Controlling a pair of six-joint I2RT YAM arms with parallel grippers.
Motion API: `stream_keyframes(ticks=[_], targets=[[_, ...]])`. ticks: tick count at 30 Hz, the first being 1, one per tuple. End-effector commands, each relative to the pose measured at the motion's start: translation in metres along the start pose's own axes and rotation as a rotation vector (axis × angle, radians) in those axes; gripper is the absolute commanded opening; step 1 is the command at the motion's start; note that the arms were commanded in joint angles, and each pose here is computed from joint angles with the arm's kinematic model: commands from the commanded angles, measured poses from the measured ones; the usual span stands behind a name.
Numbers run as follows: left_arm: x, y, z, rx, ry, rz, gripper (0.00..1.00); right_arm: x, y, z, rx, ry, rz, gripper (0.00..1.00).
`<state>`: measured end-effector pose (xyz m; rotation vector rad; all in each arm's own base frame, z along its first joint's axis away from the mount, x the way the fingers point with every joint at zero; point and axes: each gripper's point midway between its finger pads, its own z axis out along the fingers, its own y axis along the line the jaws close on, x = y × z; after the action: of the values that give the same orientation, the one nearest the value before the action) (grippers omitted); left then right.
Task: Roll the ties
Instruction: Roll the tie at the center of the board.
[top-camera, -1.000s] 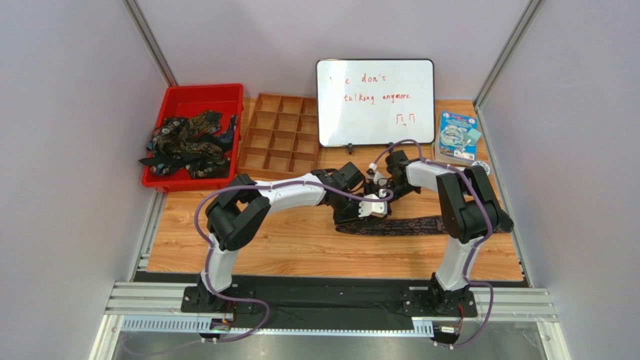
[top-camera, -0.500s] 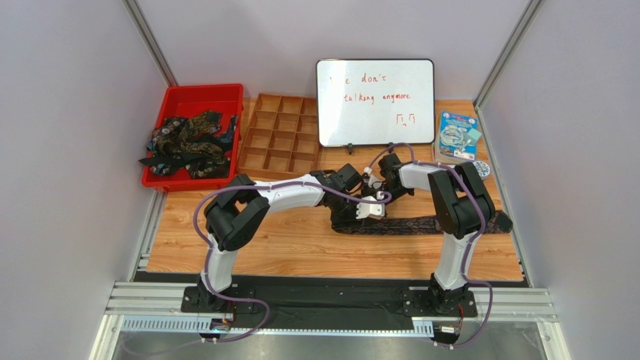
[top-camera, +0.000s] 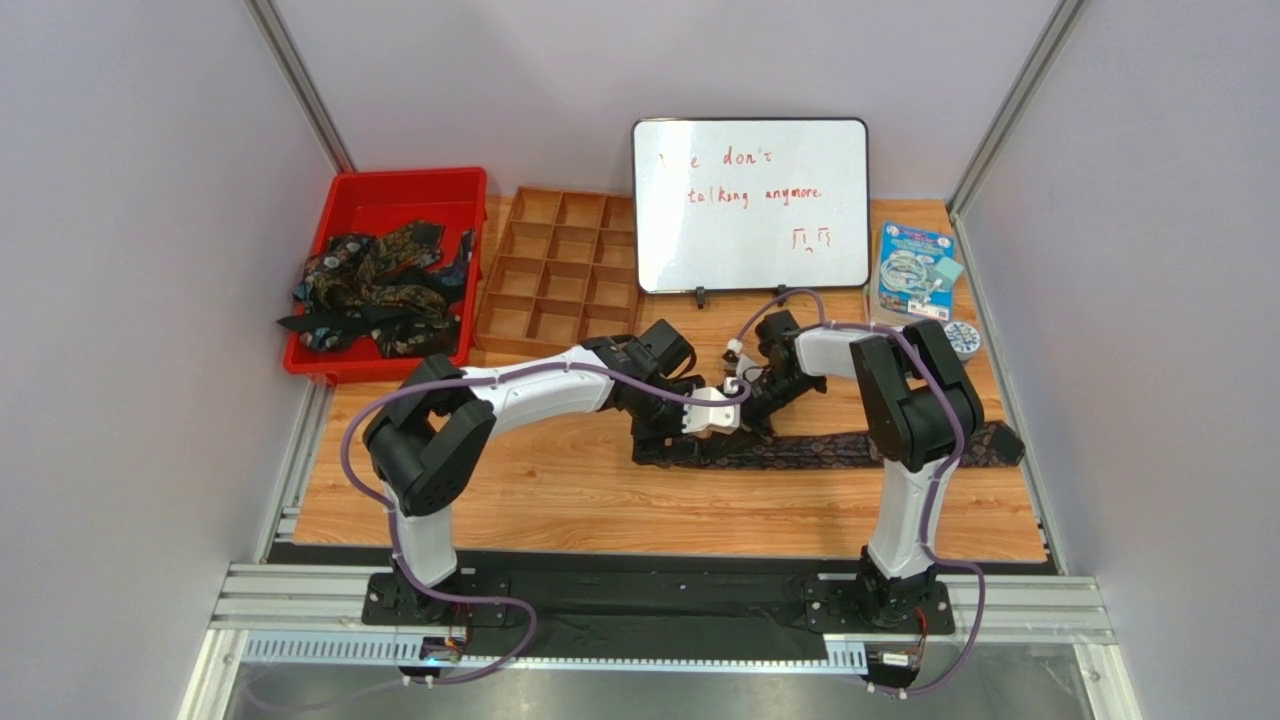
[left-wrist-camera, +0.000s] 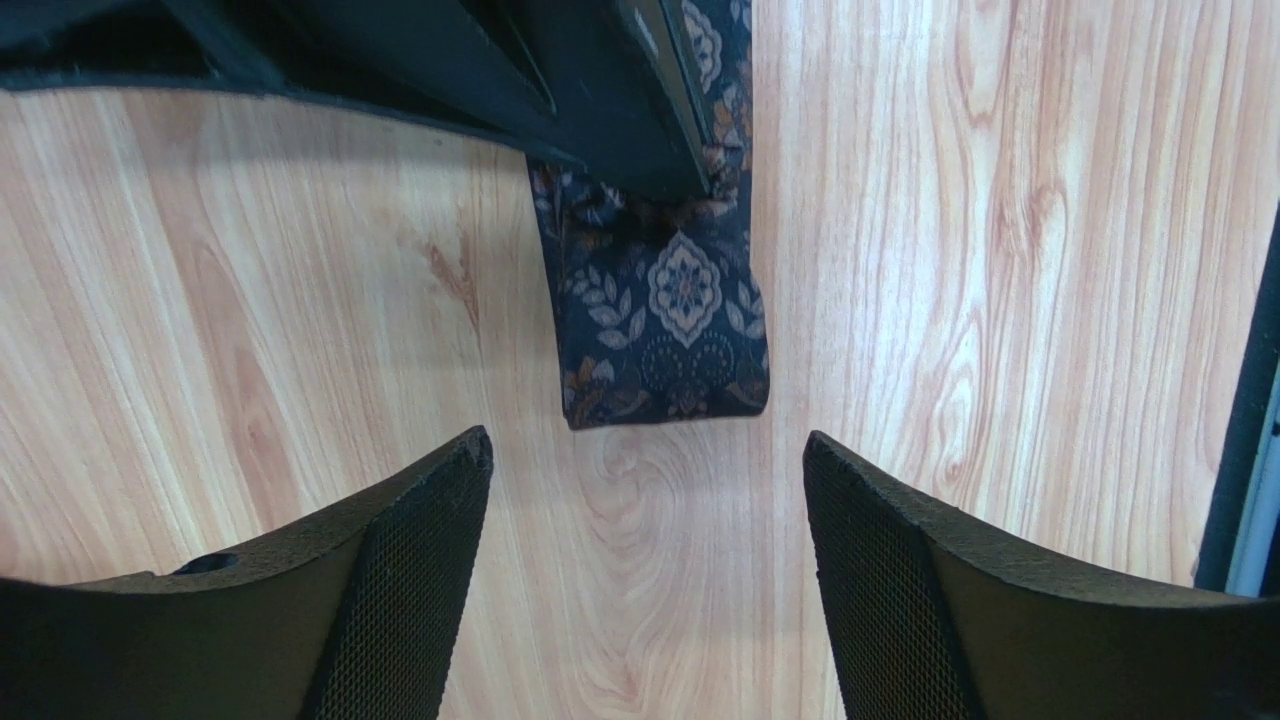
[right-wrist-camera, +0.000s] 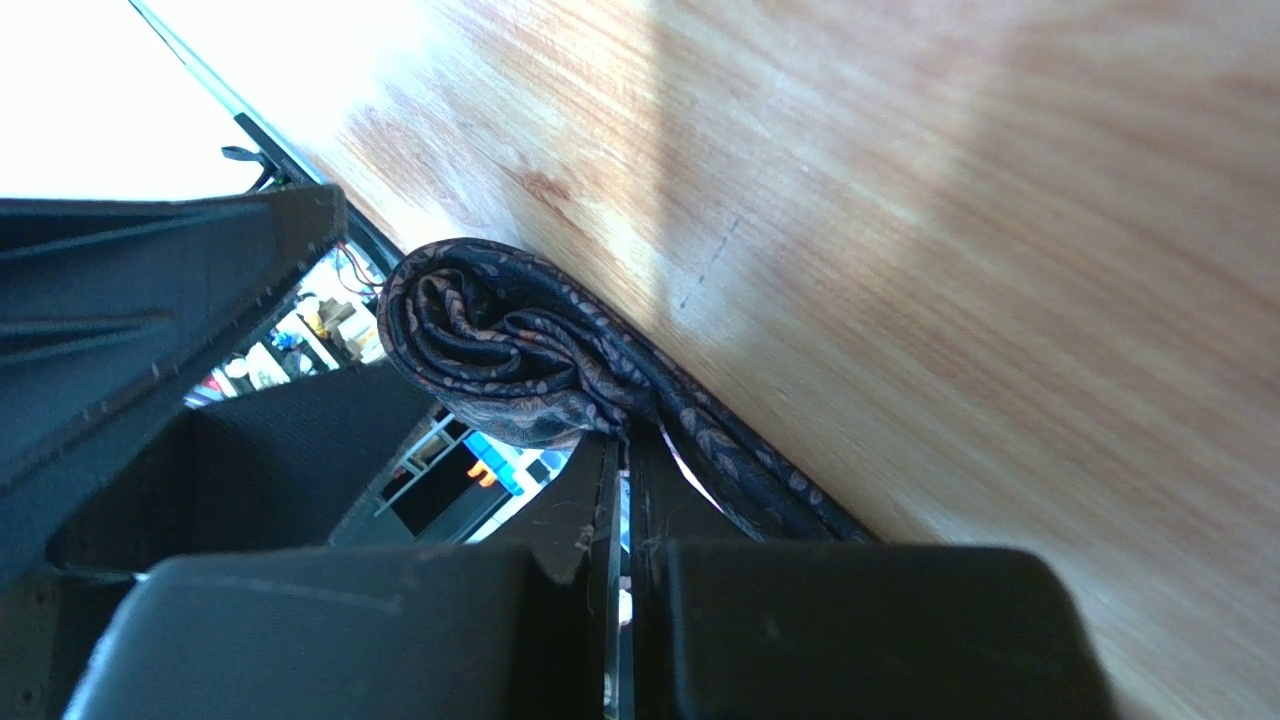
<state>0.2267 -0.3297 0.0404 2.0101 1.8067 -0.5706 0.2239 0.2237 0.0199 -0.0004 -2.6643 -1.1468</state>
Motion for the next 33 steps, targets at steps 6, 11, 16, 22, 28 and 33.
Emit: stream_keyframes(ticks=[6, 11, 16, 22, 28, 33], targets=[[-0.030, 0.012, 0.029, -0.029, -0.005, 0.052, 0.84, -0.012, -0.011, 0.004, 0.057, -0.033, -0.035, 0.00], [-0.023, 0.009, 0.044, -0.021, 0.046, 0.060, 0.84, -0.010, -0.004, 0.002, 0.031, -0.038, -0.043, 0.00], [-0.017, 0.001, 0.048, 0.025, 0.064, 0.066, 0.63, -0.012, 0.004, 0.001, -0.006, -0.046, -0.047, 0.00], [0.000, -0.012, 0.042, 0.059, 0.108, 0.096, 0.34, -0.021, 0.026, -0.009, -0.052, -0.062, -0.077, 0.00], [0.012, -0.020, 0.035, 0.070, 0.124, 0.112, 0.26, -0.023, 0.045, -0.023, -0.065, -0.071, -0.110, 0.00], [0.011, -0.017, 0.035, 0.057, 0.123, 0.099, 0.31, -0.023, 0.029, -0.012, -0.023, -0.054, -0.104, 0.00]])
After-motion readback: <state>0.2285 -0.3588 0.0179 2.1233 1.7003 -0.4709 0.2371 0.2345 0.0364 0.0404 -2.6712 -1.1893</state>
